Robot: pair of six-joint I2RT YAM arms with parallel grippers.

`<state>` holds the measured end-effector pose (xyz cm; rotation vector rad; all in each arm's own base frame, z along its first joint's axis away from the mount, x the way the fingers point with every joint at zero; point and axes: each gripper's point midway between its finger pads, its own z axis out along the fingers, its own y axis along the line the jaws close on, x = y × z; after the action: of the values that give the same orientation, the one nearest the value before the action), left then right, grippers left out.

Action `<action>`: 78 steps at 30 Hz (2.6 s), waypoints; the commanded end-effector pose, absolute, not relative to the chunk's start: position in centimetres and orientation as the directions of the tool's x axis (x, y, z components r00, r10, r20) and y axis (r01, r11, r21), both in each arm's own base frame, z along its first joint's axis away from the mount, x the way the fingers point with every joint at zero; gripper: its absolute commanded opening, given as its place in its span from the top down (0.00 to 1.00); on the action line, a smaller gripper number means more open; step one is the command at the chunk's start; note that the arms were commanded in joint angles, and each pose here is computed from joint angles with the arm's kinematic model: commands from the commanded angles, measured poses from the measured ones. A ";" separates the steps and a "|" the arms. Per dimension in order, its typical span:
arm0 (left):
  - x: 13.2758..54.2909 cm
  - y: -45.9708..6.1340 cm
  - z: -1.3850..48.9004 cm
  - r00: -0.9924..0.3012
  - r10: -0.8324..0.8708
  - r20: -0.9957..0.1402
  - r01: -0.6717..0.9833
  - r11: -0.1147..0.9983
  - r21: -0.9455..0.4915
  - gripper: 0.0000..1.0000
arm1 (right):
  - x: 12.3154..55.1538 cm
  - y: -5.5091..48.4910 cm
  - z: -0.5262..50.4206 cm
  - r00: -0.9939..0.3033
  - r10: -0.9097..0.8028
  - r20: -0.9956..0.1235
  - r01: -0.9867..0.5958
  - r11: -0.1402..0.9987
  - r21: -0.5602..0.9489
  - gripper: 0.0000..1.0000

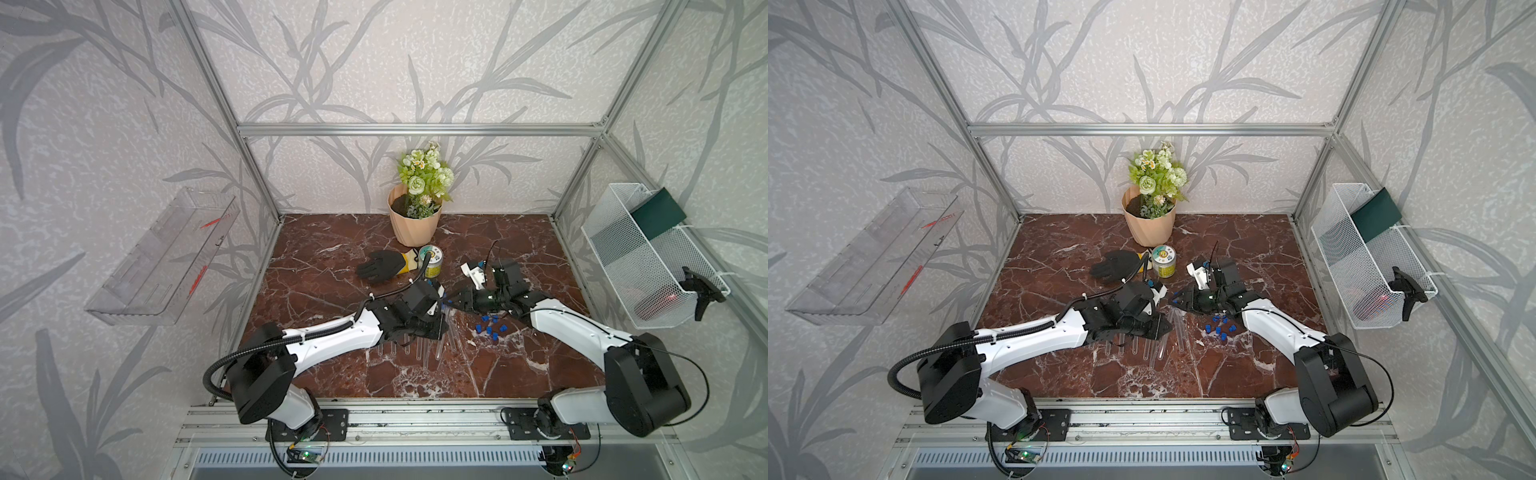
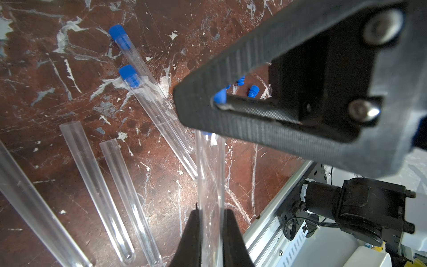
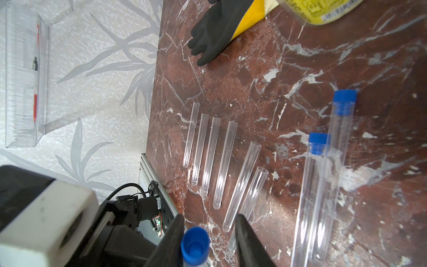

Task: Remove stoppers from test tubes
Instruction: Open the stopper on the test tube.

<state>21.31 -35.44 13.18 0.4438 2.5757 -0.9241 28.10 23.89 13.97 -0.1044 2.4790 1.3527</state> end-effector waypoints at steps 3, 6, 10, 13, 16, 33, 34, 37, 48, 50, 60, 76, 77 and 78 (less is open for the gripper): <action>21.2 -35.7 14.5 -0.872 0.157 -0.464 0.425 0.712 -0.559 0.94 | 29.0 24.6 15.4 -0.940 0.100 -0.327 -0.230 0.523 0.821 0.67; 21.2 -35.8 14.4 -0.872 0.159 -0.464 0.426 0.712 -0.558 0.94 | 29.0 24.6 15.3 -0.940 0.100 -0.325 -0.228 0.524 0.821 0.71; 21.3 -35.8 14.4 -0.871 0.160 -0.464 0.427 0.715 -0.554 0.94 | 29.0 24.6 15.3 -0.940 0.101 -0.325 -0.228 0.524 0.821 0.75; 21.3 -35.7 14.4 -0.870 0.159 -0.466 0.427 0.716 -0.552 0.94 | 29.0 24.6 15.3 -0.941 0.100 -0.323 -0.227 0.523 0.821 0.77; 21.3 -35.7 14.3 -0.871 0.159 -0.465 0.425 0.720 -0.549 0.94 | 29.0 24.6 15.3 -0.940 0.099 -0.325 -0.229 0.523 0.821 0.79; 21.7 -35.8 14.1 -0.870 0.162 -0.465 0.423 0.731 -0.536 0.94 | 29.1 24.7 15.5 -0.941 0.091 -0.325 -0.234 0.519 0.822 0.84; 21.7 -35.8 14.1 -0.871 0.162 -0.464 0.422 0.731 -0.536 0.94 | 29.1 24.7 15.4 -0.941 0.089 -0.326 -0.236 0.519 0.822 0.85; 21.7 -35.8 14.0 -0.870 0.164 -0.465 0.423 0.733 -0.533 0.94 | 29.2 24.7 15.5 -0.940 0.091 -0.328 -0.236 0.521 0.820 0.86; 21.6 -35.7 13.9 -0.872 0.173 -0.458 0.423 0.737 -0.527 0.96 | 30.1 24.3 16.0 -0.937 0.107 -0.333 -0.230 0.529 0.817 0.89; 21.6 -35.6 13.8 -0.871 0.176 -0.460 0.426 0.738 -0.524 0.97 | 30.5 24.2 16.2 -0.936 0.112 -0.335 -0.229 0.530 0.817 0.90; 21.3 -35.7 13.5 -0.873 0.193 -0.449 0.431 0.736 -0.522 0.97 | 31.7 24.2 17.0 -0.925 0.099 -0.367 -0.261 0.536 0.803 0.92; 21.0 -36.1 13.3 -0.871 0.215 -0.442 0.444 0.732 -0.517 0.97 | 33.2 24.4 17.4 -0.921 0.090 -0.379 -0.271 0.551 0.790 0.92; 21.0 -36.1 13.2 -0.871 0.216 -0.441 0.443 0.733 -0.516 0.97 | 33.2 24.3 17.4 -0.921 0.090 -0.380 -0.271 0.554 0.787 0.92; 21.0 -36.0 13.1 -0.873 0.215 -0.439 0.440 0.735 -0.515 0.97 | 33.2 24.3 17.4 -0.921 0.090 -0.379 -0.269 0.557 0.786 0.92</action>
<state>20.84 -35.70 12.77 0.4871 2.5935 -0.8956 32.51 24.35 16.82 -0.1242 2.4373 1.3400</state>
